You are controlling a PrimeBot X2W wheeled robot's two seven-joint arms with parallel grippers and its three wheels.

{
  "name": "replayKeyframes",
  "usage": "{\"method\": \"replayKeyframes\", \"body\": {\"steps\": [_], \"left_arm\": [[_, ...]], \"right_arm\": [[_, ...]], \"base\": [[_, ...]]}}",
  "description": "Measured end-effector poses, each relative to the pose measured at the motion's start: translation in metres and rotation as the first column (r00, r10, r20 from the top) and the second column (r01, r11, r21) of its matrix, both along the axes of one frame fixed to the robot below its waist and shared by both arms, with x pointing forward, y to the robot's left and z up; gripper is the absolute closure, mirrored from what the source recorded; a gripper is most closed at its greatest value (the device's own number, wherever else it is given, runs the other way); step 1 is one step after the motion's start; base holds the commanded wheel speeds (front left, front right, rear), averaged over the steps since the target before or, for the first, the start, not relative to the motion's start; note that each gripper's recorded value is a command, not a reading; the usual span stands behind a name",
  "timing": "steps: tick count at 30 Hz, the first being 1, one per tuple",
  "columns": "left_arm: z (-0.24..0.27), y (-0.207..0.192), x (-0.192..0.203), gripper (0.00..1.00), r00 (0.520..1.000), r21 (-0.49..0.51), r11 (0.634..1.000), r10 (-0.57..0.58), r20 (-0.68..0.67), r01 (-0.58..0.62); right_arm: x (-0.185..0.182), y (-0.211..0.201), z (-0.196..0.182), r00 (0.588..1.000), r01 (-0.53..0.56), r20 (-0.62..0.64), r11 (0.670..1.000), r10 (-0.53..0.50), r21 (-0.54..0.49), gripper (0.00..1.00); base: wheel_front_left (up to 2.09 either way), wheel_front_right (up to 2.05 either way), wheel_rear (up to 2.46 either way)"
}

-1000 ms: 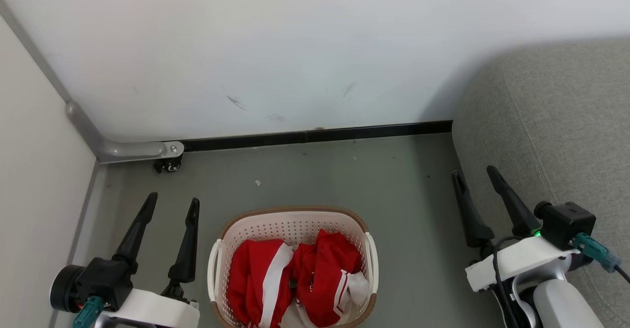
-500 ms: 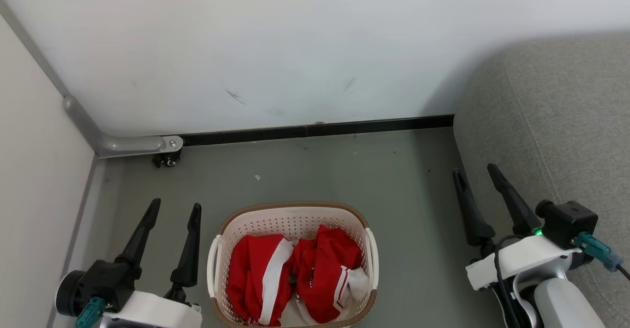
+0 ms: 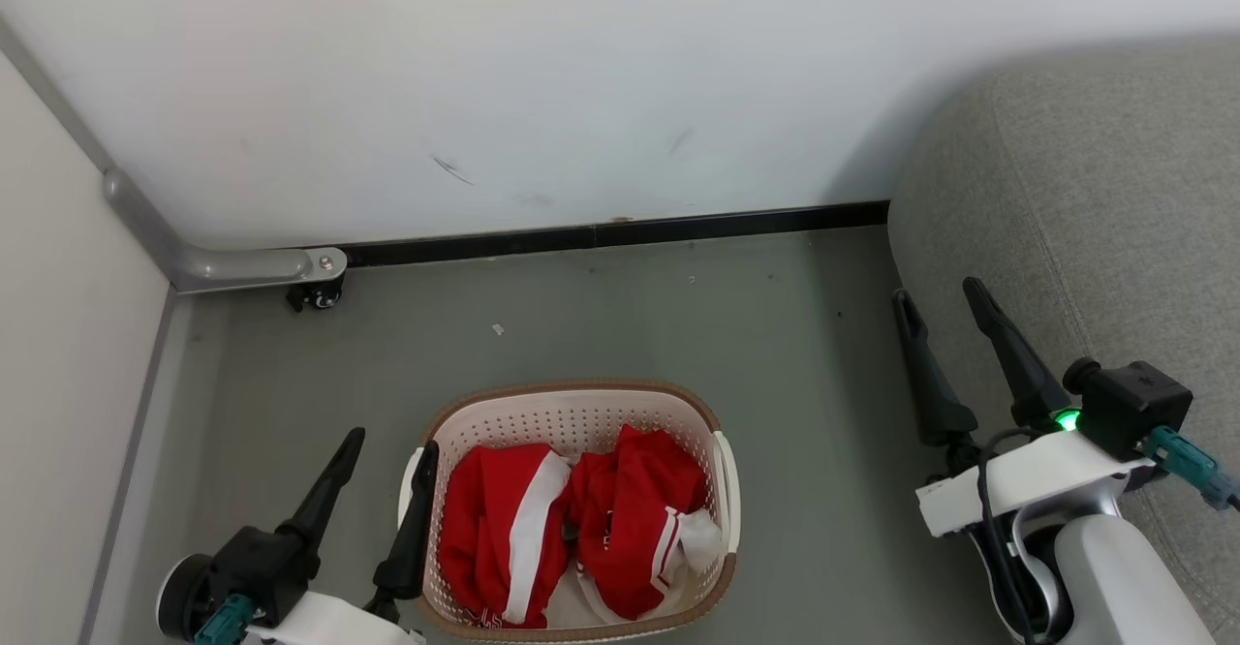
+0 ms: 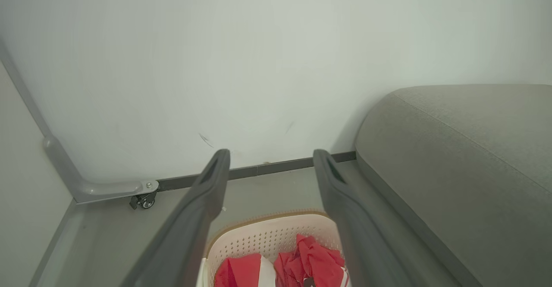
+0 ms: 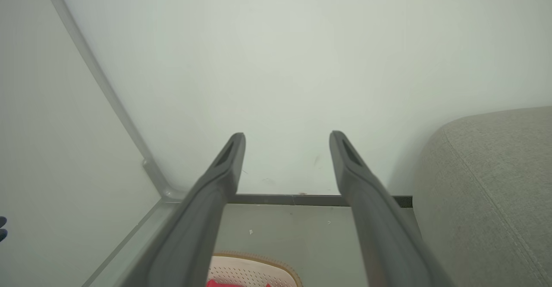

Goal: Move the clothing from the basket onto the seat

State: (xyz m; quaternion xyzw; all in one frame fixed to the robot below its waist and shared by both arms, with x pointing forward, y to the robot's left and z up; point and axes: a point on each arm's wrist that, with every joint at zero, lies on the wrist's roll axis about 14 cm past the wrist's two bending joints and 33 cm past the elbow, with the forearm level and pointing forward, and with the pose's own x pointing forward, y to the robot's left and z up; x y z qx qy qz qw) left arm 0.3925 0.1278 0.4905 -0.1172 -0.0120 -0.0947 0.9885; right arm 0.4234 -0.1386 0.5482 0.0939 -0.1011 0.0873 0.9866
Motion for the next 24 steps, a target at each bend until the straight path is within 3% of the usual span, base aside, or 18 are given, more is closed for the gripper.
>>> {"method": "replayKeyframes", "body": {"steps": [17,24], "left_arm": [[-0.048,-0.034,0.010,0.00,0.982,0.027,0.991,-0.122,-0.145,0.127],[-0.066,-0.035,0.024,0.00,0.970,0.085,0.982,-0.150,-0.189,0.169]], "right_arm": [[0.025,0.009,0.037,0.992,-0.034,0.124,0.999,0.032,0.014,0.00],[0.036,0.007,0.035,0.991,-0.029,0.130,0.999,0.027,0.018,0.00]], "base": [[0.00,0.00,0.00],[0.00,0.00,0.00]]}}
